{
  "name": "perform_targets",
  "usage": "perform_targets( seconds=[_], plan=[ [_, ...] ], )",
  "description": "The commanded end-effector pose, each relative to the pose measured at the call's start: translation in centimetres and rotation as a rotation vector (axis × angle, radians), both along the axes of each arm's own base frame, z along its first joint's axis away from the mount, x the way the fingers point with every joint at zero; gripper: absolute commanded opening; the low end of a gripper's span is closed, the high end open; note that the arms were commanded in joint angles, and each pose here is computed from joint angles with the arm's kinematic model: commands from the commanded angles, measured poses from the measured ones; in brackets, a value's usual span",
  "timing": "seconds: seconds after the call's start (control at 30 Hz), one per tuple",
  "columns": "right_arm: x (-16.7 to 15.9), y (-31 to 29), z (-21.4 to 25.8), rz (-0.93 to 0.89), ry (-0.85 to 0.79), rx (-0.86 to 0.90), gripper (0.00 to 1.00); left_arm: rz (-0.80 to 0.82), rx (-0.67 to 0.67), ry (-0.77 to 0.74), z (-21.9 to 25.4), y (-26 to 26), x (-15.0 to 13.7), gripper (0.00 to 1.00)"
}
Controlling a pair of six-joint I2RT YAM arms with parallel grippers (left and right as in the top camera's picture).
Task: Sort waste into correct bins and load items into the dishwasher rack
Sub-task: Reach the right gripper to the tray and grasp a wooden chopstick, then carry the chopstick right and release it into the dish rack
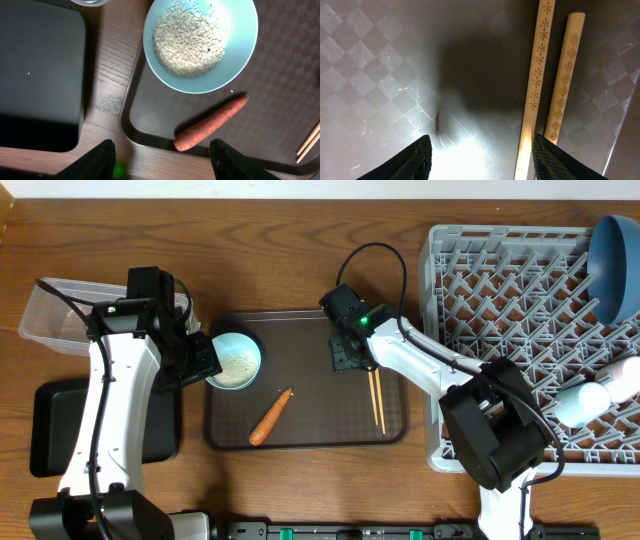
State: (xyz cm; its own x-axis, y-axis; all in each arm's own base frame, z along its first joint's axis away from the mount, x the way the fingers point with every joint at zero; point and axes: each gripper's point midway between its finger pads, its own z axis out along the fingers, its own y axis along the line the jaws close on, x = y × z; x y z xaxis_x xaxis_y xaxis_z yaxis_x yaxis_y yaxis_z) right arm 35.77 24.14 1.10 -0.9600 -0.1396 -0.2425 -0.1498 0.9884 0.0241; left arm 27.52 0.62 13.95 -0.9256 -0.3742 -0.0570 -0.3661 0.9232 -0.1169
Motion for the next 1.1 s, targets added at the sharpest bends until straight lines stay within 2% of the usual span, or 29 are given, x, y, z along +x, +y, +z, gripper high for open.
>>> perform_targets(
  seconds=[0.0, 0.3, 0.4, 0.53, 0.93, 1.07],
  plan=[
    [-0.9, -0.9, -1.2, -0.029, 0.021, -0.039, 0.64, 0.003, 0.01, 0.025, -0.4, 0.1, -0.5, 0.63],
    [-2.3, -2.2, -2.7, -0.059, 0.054, -0.071, 0.64, 0.003, 0.01, 0.025, -0.4, 0.1, -0.5, 0.63],
    [-2.5, -1.9, -2.8, -0.054, 0.065, -0.057, 0.54, 0.003, 0.01, 0.025, -0.4, 0.1, -0.5, 0.63],
    [-2.8, -1.6, -2.8, -0.048, 0.075, -0.049, 0.24, 0.003, 0.01, 0.026, -0.4, 0.1, -0.5, 0.63],
    [-3.3, -1.9, -2.8, -0.055, 0.094, -0.062, 0.01, 0.003, 0.01, 0.026, -0.4, 0.1, -0.5, 0.63],
    [-3.0, -1.9, -2.3, -0.062, 0.084, -0.053, 0.01, 0.003, 0.01, 0.03, -0.4, 0.1, -0.6, 0.63]
  ],
)
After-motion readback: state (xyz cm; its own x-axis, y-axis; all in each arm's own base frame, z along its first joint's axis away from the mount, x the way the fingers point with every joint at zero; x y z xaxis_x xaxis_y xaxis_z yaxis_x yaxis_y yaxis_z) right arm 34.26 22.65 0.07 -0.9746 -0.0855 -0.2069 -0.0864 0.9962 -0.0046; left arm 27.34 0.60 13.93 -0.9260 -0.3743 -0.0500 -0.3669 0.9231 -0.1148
